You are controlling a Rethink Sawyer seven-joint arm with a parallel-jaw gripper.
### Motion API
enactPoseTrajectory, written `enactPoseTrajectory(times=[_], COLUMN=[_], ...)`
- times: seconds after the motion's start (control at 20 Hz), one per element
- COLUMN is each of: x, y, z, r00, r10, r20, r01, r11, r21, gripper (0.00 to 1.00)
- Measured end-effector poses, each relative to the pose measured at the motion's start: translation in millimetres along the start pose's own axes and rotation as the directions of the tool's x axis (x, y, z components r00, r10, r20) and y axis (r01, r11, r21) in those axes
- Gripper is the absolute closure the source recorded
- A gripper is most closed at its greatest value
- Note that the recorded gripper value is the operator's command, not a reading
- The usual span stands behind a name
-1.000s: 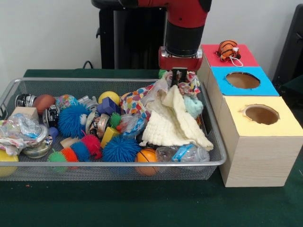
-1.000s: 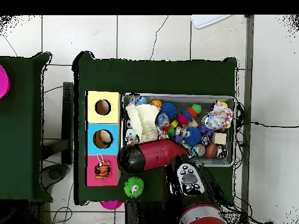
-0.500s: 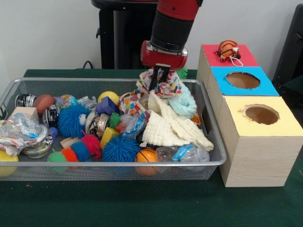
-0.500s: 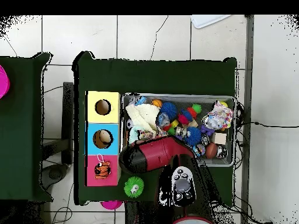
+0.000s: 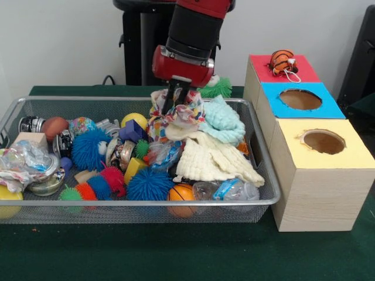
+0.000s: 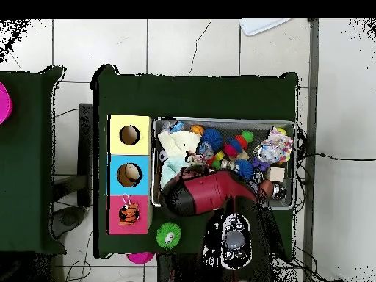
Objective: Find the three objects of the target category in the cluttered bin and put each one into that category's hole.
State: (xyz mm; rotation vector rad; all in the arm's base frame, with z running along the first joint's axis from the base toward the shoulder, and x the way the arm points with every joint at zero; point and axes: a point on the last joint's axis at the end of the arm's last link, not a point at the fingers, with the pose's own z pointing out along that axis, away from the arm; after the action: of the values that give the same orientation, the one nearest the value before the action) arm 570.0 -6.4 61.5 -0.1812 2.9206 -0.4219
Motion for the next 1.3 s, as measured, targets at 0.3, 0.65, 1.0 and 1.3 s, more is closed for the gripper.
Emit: enactPoseTrajectory(times=[0.3, 0.65, 1.0, 1.3], x=[-9.2, -1.3, 6.7, 11.2], y=[-28.1, -87.0, -147.9, -175.8], z=[0.5, 7.1, 19.9, 31.9], r00=[0.9983, 0.9945, 0.9846, 0.9782], r10=[0.034, 0.087, 0.159, 0.19], r20=[0.047, 0.058, 0.072, 0.084], r01=[-0.035, -0.09, -0.163, -0.192], r11=[0.9993, 0.995, 0.9859, 0.9811], r21=[0.016, 0.043, 0.04, 0.02], gripper=[1.0, 1.0, 1.0, 0.0])
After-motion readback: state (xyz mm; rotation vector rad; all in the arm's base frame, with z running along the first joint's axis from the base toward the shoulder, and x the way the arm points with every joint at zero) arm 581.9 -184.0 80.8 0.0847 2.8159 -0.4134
